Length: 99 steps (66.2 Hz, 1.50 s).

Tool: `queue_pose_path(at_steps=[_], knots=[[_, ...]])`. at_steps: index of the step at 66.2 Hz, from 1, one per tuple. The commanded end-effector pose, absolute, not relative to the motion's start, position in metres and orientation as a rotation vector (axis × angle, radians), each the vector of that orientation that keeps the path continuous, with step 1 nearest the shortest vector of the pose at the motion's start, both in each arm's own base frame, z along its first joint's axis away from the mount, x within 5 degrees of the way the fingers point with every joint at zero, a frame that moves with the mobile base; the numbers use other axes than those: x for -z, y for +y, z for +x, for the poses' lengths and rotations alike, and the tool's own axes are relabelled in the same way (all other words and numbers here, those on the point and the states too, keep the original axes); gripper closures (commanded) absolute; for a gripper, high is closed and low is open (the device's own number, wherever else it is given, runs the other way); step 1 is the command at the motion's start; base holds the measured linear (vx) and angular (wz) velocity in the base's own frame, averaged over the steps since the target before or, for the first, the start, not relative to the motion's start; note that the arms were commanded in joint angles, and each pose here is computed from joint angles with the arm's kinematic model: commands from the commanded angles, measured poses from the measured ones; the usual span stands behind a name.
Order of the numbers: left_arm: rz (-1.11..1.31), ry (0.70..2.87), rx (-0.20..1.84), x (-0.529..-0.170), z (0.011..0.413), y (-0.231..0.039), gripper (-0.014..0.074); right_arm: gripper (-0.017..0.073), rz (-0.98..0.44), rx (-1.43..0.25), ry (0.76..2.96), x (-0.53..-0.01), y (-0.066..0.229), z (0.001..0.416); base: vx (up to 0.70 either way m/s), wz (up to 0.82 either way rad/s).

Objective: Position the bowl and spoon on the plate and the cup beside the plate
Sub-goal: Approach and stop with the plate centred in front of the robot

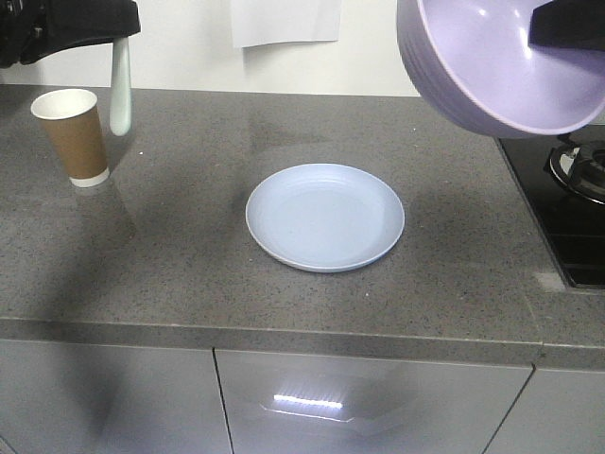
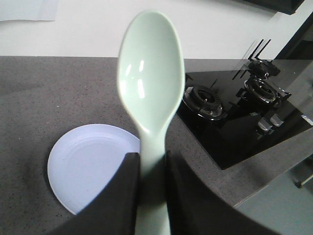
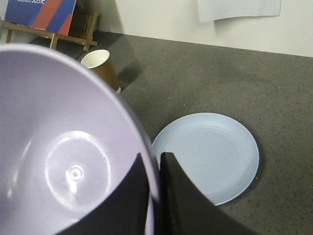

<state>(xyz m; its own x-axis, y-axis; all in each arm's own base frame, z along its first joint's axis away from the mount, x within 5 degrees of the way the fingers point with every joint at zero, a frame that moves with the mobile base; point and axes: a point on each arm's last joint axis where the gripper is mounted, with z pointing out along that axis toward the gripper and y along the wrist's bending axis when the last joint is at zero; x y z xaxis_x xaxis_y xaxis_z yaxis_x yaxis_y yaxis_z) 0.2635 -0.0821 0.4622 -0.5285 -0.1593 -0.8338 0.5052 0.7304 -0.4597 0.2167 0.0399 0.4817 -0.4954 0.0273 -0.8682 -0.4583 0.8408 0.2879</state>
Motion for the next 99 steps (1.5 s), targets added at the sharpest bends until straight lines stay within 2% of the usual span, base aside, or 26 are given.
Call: queue_pose_path(at_steps=[1, 99], knots=[[0.233, 1.86, 0.894, -0.4824, 0.2534, -0.0808, 0.06, 0.057, -0.294, -0.624, 1.907, -0.5, 0.0408, 0.2086, 0.05, -0.04], [0.233, 1.86, 0.894, -0.4824, 0.2534, -0.0808, 0.06, 0.057, -0.294, -0.624, 1.907, -0.5, 0.0408, 0.2086, 0.05, -0.03]])
